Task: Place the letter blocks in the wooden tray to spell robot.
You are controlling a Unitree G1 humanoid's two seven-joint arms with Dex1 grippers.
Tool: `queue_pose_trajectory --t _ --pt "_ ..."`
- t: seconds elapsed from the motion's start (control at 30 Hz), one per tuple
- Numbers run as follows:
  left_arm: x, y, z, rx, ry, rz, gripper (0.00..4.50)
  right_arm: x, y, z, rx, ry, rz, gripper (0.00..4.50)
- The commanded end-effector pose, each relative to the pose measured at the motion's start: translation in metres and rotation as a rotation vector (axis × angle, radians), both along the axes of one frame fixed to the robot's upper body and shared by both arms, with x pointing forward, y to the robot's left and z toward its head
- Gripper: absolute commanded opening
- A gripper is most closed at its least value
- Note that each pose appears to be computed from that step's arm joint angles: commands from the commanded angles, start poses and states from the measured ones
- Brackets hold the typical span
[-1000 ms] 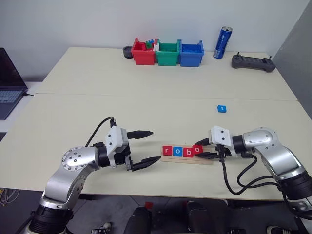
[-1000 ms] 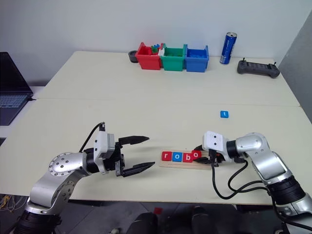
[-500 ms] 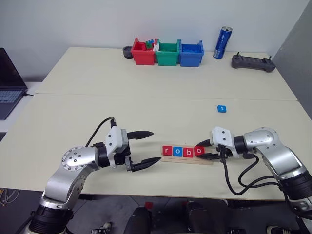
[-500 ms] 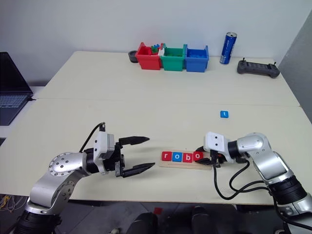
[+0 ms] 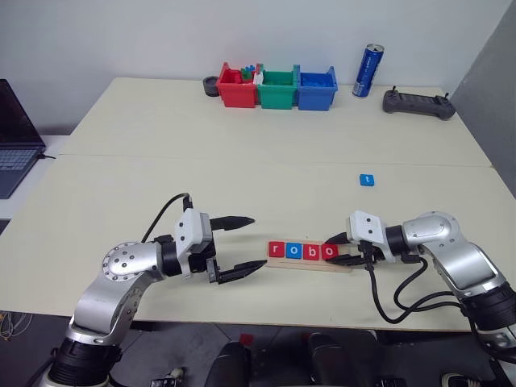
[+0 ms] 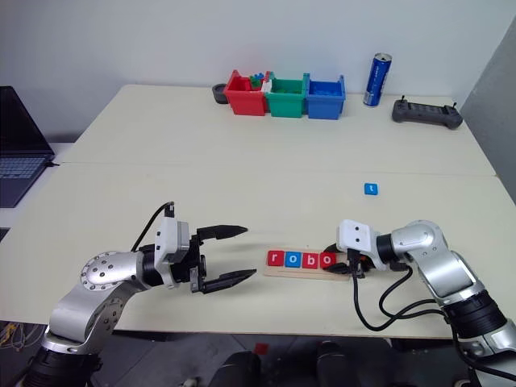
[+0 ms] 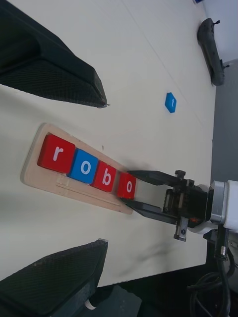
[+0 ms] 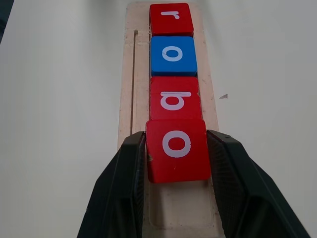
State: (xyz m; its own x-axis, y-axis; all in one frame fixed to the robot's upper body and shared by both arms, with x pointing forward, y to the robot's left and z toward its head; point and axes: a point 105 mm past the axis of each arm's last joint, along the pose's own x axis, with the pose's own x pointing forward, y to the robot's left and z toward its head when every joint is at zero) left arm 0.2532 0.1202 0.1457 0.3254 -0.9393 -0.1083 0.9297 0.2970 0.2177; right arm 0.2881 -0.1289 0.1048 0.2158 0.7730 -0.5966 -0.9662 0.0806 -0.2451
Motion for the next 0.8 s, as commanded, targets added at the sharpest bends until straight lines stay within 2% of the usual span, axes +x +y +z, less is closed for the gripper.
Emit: queue_pose_trajectory --t 0.03,0.27,0.4,0.53,0.6,0.7,0.8 --pt "-0.001 0.0 0.007 -0.001 -0.039 -0.005 4.5 -0.001 0.0 0.004 -0.002 -0.004 0.013 2.21" --pt "-0.001 0.0 0.007 -0.002 -0.036 -0.003 4.5 0.003 0.0 0.01 0.017 -0.015 -0.006 4.47" --pt "0.0 0.001 0.007 -0.002 -0.038 0.0 4.5 0.011 0.0 0.027 0.077 -0.016 -0.052 4.47" --pt "-0.001 0.0 0.008 -0.005 -0.039 -0.001 4.5 0.035 -0.007 0.062 0.193 -0.058 -0.176 4.47" --pt "0.0 0.001 0.009 -0.005 -0.041 0.0 4.5 0.059 -0.02 0.076 0.237 -0.136 -0.31 4.47" --pt "0.001 0.001 0.01 -0.004 -0.045 0.002 4.5 0.102 -0.058 0.08 0.226 -0.311 -0.622 4.47" --pt "0.002 0.001 0.01 -0.003 -0.046 0.001 4.5 0.119 -0.081 0.076 0.231 -0.396 -0.809 4.47"
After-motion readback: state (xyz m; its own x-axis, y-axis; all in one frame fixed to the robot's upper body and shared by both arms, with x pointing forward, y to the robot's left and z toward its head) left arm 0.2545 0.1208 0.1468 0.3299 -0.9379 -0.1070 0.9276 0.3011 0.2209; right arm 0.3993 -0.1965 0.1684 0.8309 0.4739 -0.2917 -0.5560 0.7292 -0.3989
